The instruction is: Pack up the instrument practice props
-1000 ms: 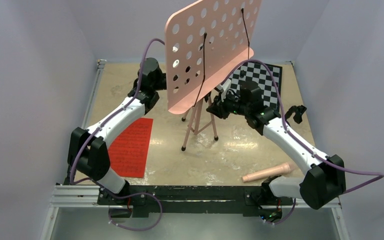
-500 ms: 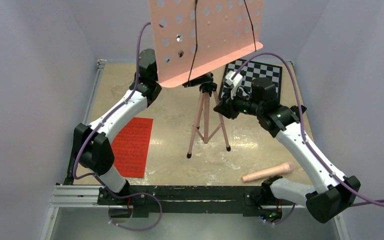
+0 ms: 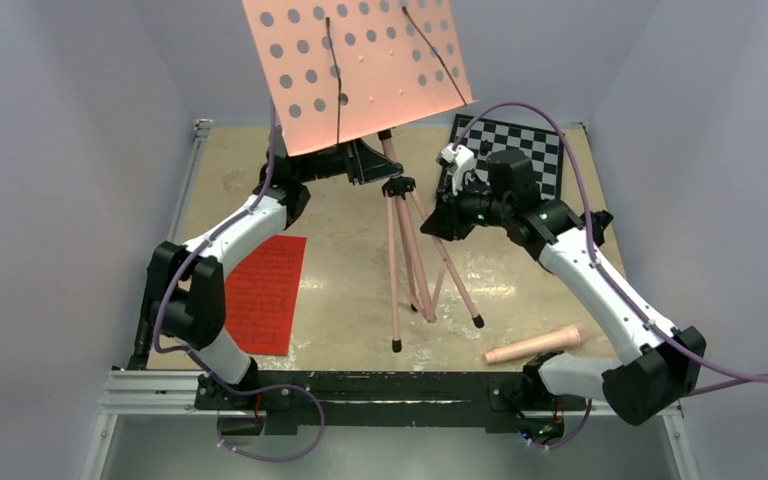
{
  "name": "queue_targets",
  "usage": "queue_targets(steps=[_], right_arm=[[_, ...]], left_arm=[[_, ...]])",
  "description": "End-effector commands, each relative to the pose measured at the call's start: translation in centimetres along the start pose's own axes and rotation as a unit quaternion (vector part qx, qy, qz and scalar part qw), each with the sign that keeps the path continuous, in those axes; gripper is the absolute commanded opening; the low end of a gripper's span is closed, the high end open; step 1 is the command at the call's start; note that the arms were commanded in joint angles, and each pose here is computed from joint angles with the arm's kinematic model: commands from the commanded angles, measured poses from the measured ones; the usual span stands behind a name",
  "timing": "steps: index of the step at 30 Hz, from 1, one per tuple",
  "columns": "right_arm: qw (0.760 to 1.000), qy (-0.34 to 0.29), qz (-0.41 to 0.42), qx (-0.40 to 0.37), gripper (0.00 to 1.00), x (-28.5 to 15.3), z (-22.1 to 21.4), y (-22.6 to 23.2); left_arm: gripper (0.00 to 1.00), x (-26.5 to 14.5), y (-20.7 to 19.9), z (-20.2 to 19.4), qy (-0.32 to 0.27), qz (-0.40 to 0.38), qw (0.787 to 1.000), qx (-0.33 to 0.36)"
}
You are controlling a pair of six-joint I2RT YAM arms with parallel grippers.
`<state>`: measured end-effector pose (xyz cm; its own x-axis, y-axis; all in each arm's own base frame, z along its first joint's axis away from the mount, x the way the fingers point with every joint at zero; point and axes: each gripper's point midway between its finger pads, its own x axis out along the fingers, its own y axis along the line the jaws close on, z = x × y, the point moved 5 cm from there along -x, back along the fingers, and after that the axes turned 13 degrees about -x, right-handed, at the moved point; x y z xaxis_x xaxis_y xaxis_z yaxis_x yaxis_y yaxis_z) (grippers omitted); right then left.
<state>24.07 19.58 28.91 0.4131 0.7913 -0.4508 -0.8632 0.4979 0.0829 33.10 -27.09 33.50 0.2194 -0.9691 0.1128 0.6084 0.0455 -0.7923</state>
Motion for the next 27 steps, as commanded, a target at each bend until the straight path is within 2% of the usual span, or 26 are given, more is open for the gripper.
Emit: queue_targets(steps=[1, 4, 10, 16, 26, 27], right_arm=[[0.989, -0.129, 0.024, -0.063, 0.0, -0.1, 7.2, 0.3], [0.993, -0.11, 0.023, -0.028, 0.0, 1.9, 6.7, -0.9], [0.993, -0.103, 0.017, 0.048, 0.0, 5.5, 6.9, -2.7], [0.993, -0.098, 0.014, 0.059, 0.0, 6.5, 7.6, -2.9], [0.995, -0.064, 0.002, 0.082, 0.0, 8.2, 5.6, -2.5], [0.995, -0.057, -0.005, 0.086, 0.0, 8.6, 5.1, -2.8]], left_arm=[[0.0, -0.8, 4.2, -0.5, -0.037, 0.036, 0.998, -0.044], [0.0, -0.5, 7.1, -1.7, -0.025, 0.036, 0.995, -0.091], [0.0, 0.1, 10.9, -2.5, -0.011, 0.04, 0.99, -0.133], [0.0, 0.0, 13.5, -3.6, 0.003, 0.033, 0.986, -0.163], [0.0, -0.6, 16.9, -7.1, 0.016, 0.024, 0.97, -0.243], [0.07, -0.7, 17.4, -7.3, 0.016, 0.028, 0.967, -0.251]])
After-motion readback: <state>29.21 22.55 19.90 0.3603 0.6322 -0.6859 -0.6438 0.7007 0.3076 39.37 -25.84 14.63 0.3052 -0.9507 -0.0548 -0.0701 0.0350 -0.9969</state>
